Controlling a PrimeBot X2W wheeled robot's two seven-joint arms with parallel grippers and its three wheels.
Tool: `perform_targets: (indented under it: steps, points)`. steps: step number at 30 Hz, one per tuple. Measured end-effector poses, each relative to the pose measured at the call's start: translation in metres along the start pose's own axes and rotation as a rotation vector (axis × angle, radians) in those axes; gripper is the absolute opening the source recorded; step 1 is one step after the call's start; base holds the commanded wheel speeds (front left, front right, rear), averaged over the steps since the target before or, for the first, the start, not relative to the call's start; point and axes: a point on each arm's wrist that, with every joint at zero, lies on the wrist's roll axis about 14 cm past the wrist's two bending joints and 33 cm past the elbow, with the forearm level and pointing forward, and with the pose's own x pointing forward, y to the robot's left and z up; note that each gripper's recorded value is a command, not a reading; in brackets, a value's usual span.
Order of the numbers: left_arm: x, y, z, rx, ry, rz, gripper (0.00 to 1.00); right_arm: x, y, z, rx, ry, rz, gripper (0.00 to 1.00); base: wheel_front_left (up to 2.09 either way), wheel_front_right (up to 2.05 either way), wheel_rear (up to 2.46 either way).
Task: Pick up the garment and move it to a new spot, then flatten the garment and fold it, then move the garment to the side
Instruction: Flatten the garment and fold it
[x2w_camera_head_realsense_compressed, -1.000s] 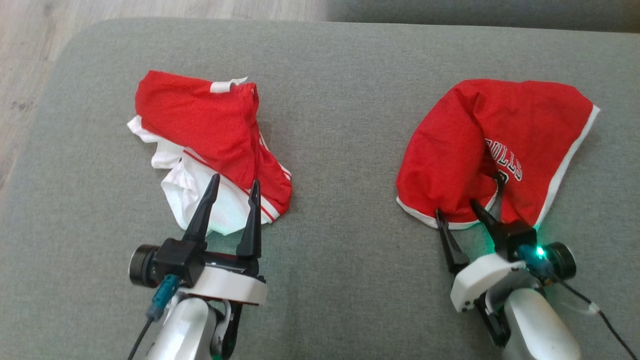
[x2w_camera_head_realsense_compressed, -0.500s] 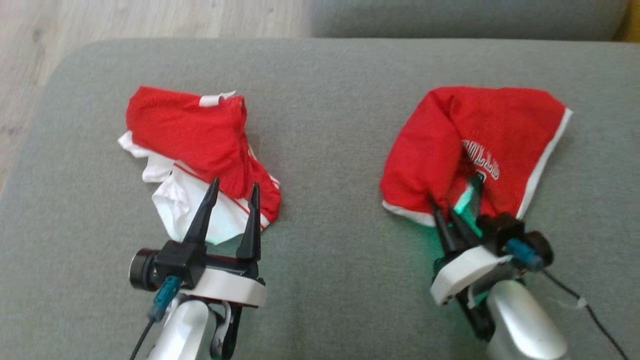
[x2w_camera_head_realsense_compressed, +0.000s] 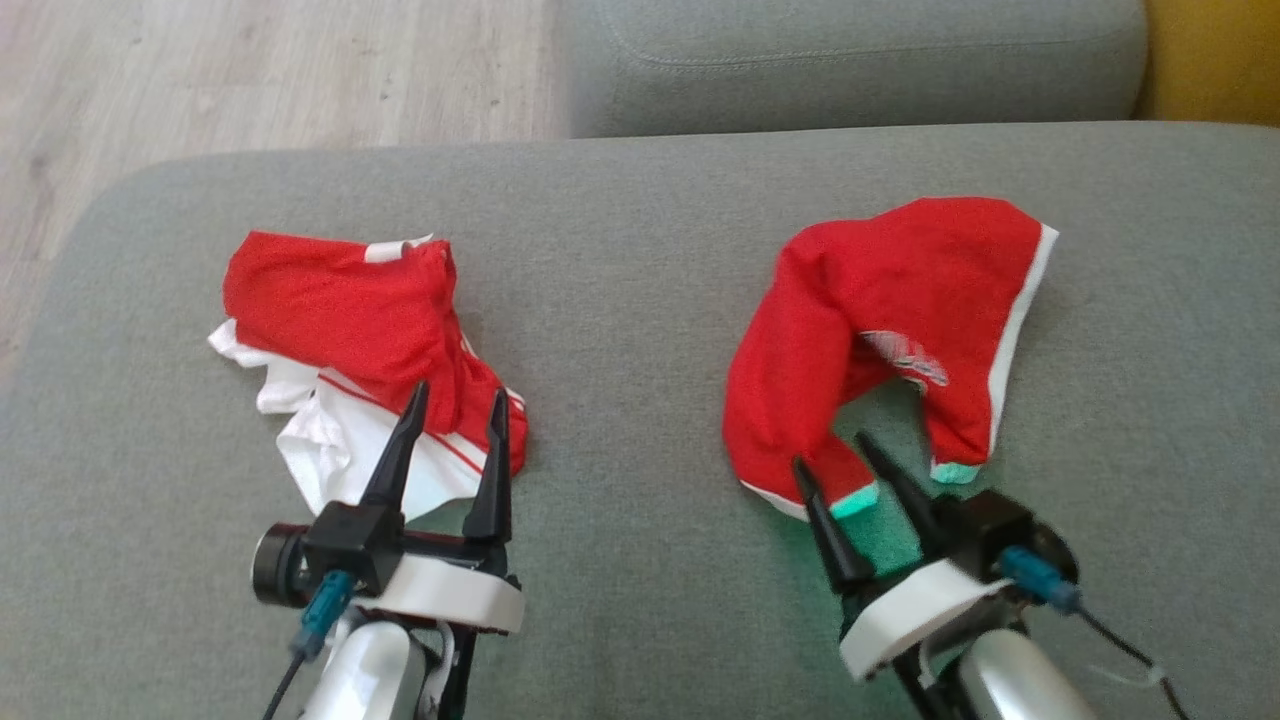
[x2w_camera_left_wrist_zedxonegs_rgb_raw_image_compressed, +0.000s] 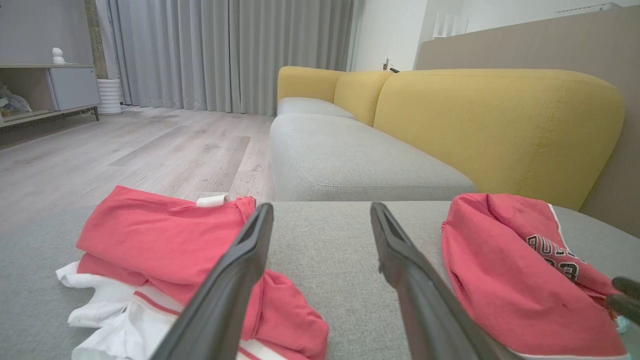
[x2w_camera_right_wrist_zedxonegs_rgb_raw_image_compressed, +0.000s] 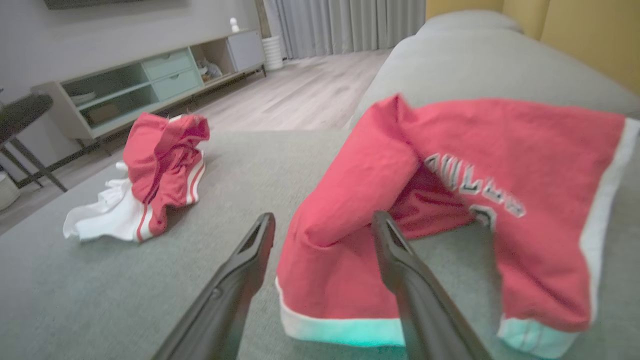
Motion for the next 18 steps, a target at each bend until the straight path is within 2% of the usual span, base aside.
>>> perform_targets:
  steps: [5,11,12,13,18]
  points:
    - [0.001,-0.002,0.001,-0.001,-0.003,-0.005,1.00,-0.002,-0.015,0.030,0.000,-0.114,-0.049,1.00,0.00,0.00,0.00]
    - [0.005,-0.010,0.001,-0.012,-0.003,-0.030,1.00,-0.020,-0.068,0.056,-0.003,-0.215,-0.215,1.00,0.00,0.00,0.00]
    - [0.006,-0.013,0.000,-0.015,-0.001,-0.035,1.00,-0.032,-0.089,0.048,0.003,-0.197,-0.287,1.00,0.00,0.00,0.00]
    - [0.006,-0.014,0.000,-0.017,-0.001,-0.035,1.00,-0.038,-0.096,0.039,0.003,-0.173,-0.314,1.00,0.00,0.00,0.00]
    - [0.008,-0.016,-0.004,-0.020,0.010,-0.042,1.00,-0.052,-0.107,0.004,0.029,-0.076,-0.368,1.00,0.00,0.00,0.00]
